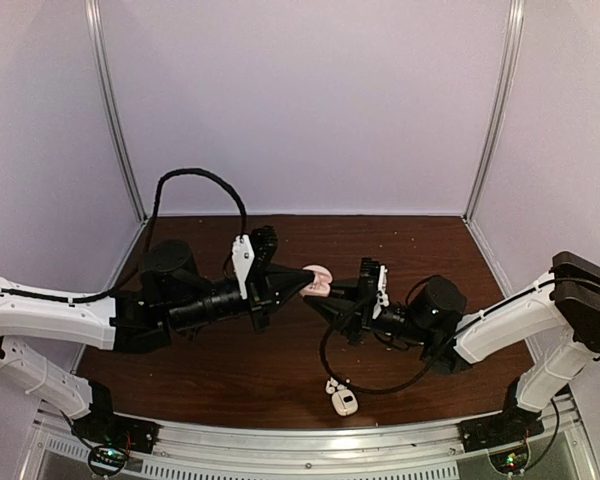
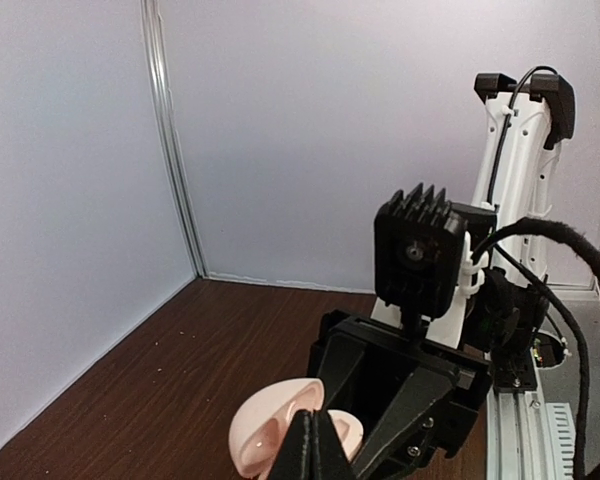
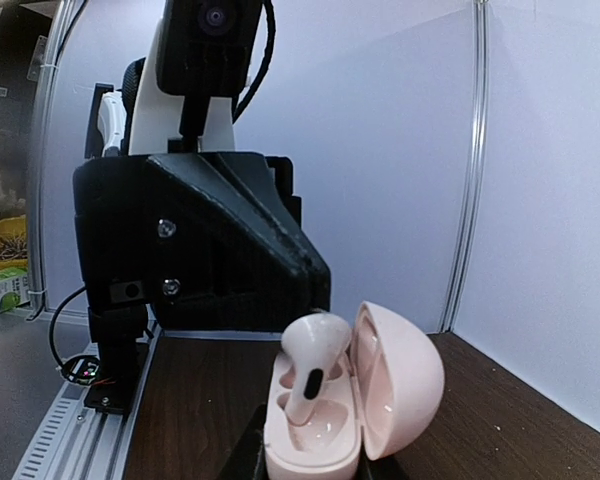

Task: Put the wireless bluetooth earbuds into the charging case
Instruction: Insert the right earbud into the right side groove of the charging case.

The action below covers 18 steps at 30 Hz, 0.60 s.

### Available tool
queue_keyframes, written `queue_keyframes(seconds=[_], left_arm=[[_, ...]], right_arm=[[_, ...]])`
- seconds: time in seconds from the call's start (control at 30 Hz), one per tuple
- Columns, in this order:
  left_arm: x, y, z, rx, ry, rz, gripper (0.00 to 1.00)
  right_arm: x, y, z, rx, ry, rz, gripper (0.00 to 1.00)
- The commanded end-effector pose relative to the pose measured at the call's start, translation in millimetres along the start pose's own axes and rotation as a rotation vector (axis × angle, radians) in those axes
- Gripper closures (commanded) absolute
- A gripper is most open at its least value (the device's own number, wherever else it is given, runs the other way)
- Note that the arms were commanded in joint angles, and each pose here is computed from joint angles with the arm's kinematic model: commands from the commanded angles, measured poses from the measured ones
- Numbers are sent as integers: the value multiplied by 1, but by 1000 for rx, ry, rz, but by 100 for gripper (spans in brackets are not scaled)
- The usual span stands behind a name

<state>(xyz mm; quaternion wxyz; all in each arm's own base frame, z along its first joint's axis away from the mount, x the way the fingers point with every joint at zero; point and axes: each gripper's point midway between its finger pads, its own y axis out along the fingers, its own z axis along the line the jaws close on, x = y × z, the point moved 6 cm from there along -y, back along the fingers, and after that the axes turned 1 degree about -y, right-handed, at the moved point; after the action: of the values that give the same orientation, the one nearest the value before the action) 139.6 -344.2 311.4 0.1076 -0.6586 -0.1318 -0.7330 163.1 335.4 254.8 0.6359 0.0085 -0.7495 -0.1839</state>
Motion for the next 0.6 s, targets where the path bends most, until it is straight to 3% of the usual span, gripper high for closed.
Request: queue_keyframes(seconds=[0.0,0.07,0.27,0.47,0.57], left_arm=[[3,5,-6,-44,36,22,98],[2,6,-7,-60,32,41,86],[9,0,-4,-36,29,49,73],[27,-20,2,10,74,72,50],[37,-30,1,-8,107,80,44]], right_arm=[[12,2,-2,-22,0,-40,100],[11,2,-2,-24,0,-33,100],[8,0,-1,-15,5,-12,100],[5,-3,3,18,14,31,100],[0,-4,6,47,35,58,100]])
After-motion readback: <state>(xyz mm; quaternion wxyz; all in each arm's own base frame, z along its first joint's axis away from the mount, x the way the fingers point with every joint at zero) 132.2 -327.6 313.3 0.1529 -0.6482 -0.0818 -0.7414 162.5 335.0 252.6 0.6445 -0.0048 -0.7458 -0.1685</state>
